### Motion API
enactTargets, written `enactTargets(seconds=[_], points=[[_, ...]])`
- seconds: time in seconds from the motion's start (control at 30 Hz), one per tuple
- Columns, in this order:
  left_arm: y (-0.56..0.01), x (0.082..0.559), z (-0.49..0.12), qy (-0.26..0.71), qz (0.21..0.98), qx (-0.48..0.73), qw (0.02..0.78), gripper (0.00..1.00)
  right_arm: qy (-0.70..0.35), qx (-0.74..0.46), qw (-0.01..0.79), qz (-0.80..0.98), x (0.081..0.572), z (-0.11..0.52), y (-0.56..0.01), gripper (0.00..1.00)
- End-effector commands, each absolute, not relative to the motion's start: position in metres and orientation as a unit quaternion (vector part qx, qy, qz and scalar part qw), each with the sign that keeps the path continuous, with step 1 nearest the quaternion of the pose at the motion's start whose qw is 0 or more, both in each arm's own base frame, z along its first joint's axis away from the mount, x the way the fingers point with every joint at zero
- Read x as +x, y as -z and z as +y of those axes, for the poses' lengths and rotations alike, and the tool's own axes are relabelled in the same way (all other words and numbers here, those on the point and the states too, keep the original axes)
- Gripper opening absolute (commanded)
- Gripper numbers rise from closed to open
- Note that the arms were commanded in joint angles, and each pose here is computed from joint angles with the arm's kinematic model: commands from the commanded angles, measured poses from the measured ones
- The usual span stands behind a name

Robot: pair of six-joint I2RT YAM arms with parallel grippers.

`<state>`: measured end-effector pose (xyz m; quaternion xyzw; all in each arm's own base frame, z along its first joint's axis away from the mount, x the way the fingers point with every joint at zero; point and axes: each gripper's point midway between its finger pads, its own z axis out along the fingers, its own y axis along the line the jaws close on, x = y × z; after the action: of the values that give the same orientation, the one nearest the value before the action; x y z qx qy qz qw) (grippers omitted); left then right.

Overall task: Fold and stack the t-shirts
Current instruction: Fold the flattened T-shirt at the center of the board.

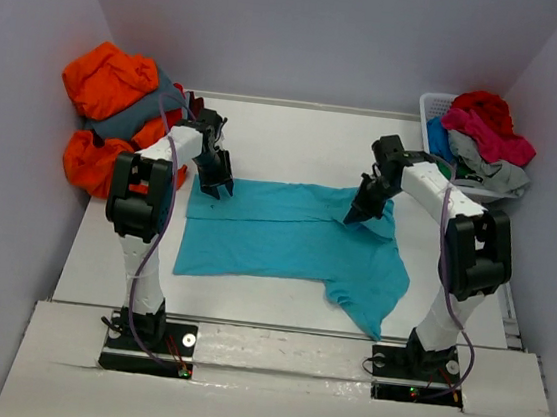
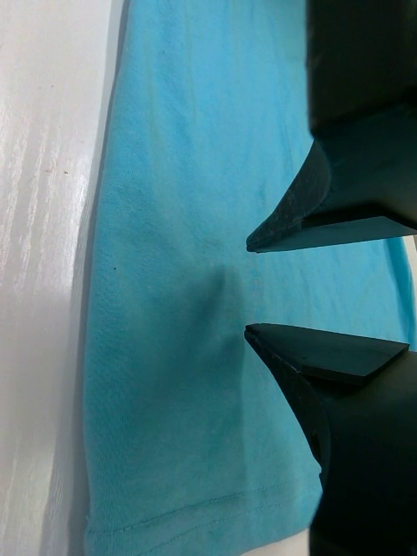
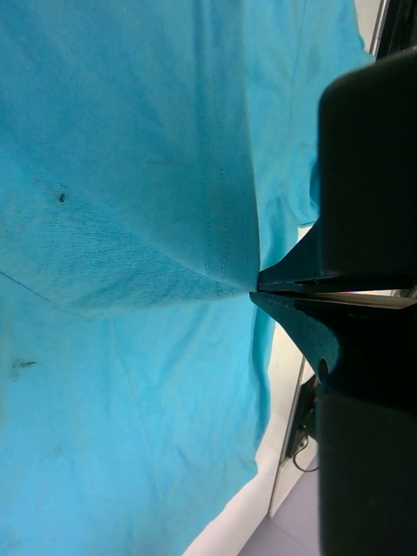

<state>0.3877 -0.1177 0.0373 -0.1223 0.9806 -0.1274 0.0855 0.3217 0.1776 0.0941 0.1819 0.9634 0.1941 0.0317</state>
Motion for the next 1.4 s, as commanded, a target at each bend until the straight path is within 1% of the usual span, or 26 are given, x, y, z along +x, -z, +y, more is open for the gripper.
enactTargets(seconds=[0.0, 0.2, 0.23, 0.3, 0.33, 0.43, 0.5, 0.57, 0.67, 0.77, 0.83, 0.9, 0.93, 1.03, 1.07, 1.13, 1.17, 1.37], points=[[-0.053, 0.385, -0.12, 0.138, 0.979, -0.113, 0.096, 0.49, -0.199, 0.159, 0.013, 0.967, 0.306, 0.188, -0.098, 0.07], [-0.054, 0.385, -0.12, 0.137, 0.979, -0.112, 0.097, 0.49, -0.176, 0.148, -0.004, 0.973, 0.294, 0.187, -0.086, 0.12], [-0.054, 0.384, -0.12, 0.138, 0.979, -0.113, 0.097, 0.49, -0.169, 0.149, 0.0, 0.974, 0.295, 0.185, -0.086, 0.17], [-0.054, 0.384, -0.12, 0.137, 0.979, -0.112, 0.097, 0.49, -0.161, 0.148, -0.001, 0.976, 0.293, 0.182, -0.085, 0.22], [-0.055, 0.385, -0.12, 0.138, 0.979, -0.112, 0.099, 0.49, -0.157, 0.147, -0.001, 0.977, 0.293, 0.18, -0.085, 0.29], [-0.055, 0.384, -0.12, 0.138, 0.979, -0.112, 0.098, 0.49, -0.159, 0.145, 0.002, 0.977, 0.293, 0.18, -0.087, 0.39], [-0.054, 0.384, -0.12, 0.137, 0.979, -0.112, 0.097, 0.49, -0.158, 0.145, 0.014, 0.977, 0.297, 0.18, -0.092, 0.42], [-0.054, 0.385, -0.12, 0.137, 0.979, -0.112, 0.098, 0.49, -0.144, 0.149, 0.04, 0.978, 0.309, 0.175, -0.098, 0.42], [-0.053, 0.385, -0.12, 0.137, 0.979, -0.112, 0.098, 0.49, -0.123, 0.15, 0.052, 0.98, 0.325, 0.172, -0.092, 0.41], [-0.053, 0.385, -0.119, 0.135, 0.98, -0.112, 0.099, 0.49, -0.126, 0.152, 0.075, 0.977, 0.352, 0.179, -0.093, 0.41], [-0.055, 0.385, -0.119, 0.136, 0.979, -0.112, 0.1, 0.49, -0.134, 0.161, 0.103, 0.972, 0.376, 0.179, -0.105, 0.41], [-0.056, 0.386, -0.119, 0.136, 0.979, -0.112, 0.102, 0.49, -0.132, 0.175, 0.102, 0.97, 0.392, 0.174, -0.101, 0.4], [-0.056, 0.385, -0.119, 0.136, 0.979, -0.112, 0.102, 0.49, -0.137, 0.184, 0.116, 0.966, 0.406, 0.169, -0.111, 0.39], [-0.055, 0.385, -0.119, 0.135, 0.979, -0.112, 0.101, 0.5, -0.131, 0.195, 0.118, 0.965, 0.426, 0.16, -0.109, 0.38], [-0.055, 0.384, -0.118, 0.133, 0.98, -0.111, 0.101, 0.49, -0.129, 0.2, 0.125, 0.963, 0.438, 0.154, -0.113, 0.38], [-0.055, 0.384, -0.117, 0.132, 0.98, -0.111, 0.101, 0.49, -0.123, 0.209, 0.127, 0.962, 0.446, 0.143, -0.116, 0.38], [-0.053, 0.383, -0.118, 0.132, 0.98, -0.111, 0.099, 0.49, -0.125, 0.216, 0.142, 0.958, 0.457, 0.135, -0.125, 0.38], [-0.052, 0.384, -0.118, 0.131, 0.98, -0.11, 0.098, 0.49, -0.111, 0.245, 0.142, 0.953, 0.479, 0.104, -0.119, 0.38]])
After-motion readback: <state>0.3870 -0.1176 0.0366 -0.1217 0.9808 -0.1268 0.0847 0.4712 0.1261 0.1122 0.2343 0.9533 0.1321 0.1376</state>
